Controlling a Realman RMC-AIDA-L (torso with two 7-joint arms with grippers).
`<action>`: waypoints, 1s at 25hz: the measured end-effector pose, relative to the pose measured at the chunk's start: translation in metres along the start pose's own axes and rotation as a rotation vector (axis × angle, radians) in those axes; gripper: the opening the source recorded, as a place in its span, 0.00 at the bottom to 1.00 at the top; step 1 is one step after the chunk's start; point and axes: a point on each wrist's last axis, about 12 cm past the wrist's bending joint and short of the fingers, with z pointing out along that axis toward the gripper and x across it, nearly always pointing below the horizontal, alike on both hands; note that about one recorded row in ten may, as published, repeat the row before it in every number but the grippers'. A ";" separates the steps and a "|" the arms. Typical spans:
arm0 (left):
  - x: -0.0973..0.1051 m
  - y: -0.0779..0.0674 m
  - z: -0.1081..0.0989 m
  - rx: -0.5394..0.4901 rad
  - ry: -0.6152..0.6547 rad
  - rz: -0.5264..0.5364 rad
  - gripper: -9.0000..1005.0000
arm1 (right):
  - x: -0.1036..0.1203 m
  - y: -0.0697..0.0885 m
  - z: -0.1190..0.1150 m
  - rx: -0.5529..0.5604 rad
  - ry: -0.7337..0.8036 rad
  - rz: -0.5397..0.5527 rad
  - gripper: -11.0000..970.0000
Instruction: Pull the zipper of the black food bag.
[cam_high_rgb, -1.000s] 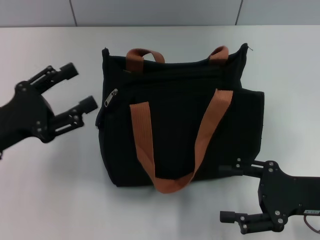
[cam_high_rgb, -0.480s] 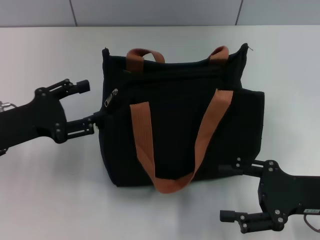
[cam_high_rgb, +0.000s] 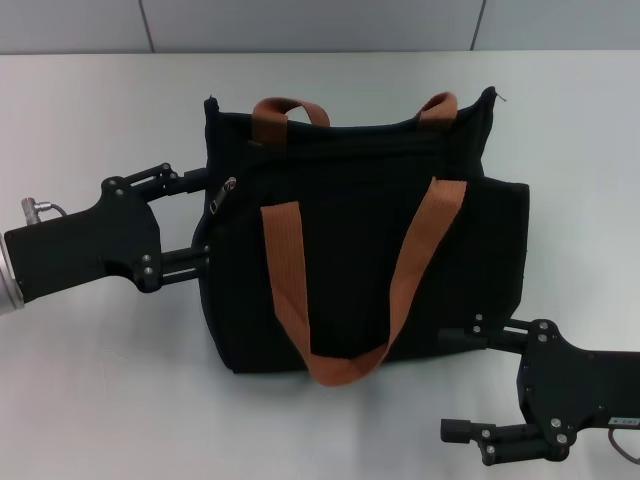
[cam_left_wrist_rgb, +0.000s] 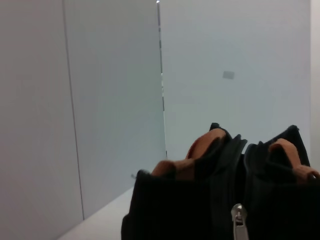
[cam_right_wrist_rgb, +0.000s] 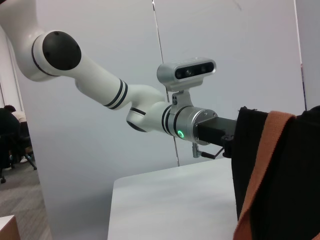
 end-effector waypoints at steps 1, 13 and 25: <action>0.000 0.000 0.000 -0.002 -0.003 0.012 0.82 | 0.000 0.000 0.000 0.001 0.000 0.000 0.86; 0.000 0.000 0.001 -0.029 -0.023 0.033 0.45 | 0.000 0.000 0.001 -0.001 -0.001 0.001 0.86; -0.003 0.000 0.003 -0.043 -0.051 0.039 0.12 | -0.001 0.001 0.001 -0.005 -0.008 0.000 0.86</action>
